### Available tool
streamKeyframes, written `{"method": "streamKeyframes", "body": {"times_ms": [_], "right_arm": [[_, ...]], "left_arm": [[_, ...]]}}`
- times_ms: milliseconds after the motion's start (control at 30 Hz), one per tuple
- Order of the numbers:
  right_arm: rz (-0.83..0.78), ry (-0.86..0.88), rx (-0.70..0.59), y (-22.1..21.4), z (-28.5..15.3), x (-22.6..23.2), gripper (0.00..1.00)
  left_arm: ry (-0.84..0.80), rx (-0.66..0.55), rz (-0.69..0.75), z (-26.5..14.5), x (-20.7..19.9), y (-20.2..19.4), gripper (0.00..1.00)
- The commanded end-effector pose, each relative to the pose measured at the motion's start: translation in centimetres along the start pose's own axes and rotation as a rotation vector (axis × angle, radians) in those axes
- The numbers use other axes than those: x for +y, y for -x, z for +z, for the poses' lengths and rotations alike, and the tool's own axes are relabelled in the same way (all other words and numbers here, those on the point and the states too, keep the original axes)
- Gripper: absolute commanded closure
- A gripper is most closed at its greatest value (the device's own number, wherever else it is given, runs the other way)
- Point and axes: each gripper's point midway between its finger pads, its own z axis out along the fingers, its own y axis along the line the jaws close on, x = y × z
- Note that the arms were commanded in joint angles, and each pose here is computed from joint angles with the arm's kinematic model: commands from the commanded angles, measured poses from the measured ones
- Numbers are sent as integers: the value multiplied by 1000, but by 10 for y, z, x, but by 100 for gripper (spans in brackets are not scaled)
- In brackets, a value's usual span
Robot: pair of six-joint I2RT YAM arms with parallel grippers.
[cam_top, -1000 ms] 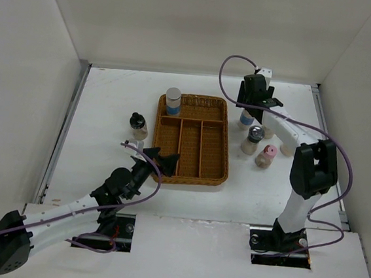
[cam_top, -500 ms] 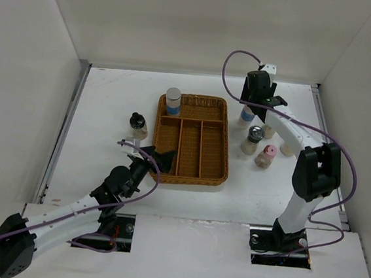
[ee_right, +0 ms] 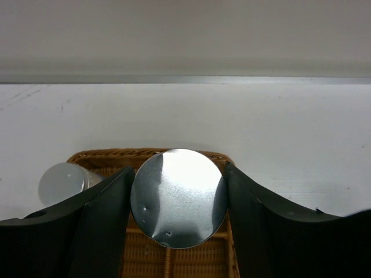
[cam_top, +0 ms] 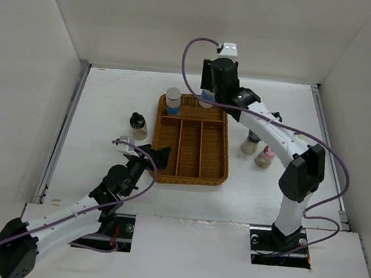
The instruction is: Organize the condiment bottles
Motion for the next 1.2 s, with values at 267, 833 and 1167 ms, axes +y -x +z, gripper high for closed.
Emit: {"method": "streamKeyframes", "body": {"times_ms": [267,833,1167], "right_arm": [[21,95,-1,-37,35,68,58],[6,90,53,-95,53,84,40],[76,142,-47,-37,6,83,15]], "left_arm": [[10,-32,-34,1,4,5,0],[8,-23,-43,1,5,3,0],[-17,-23,-51,-1,-2,5,0]]}}
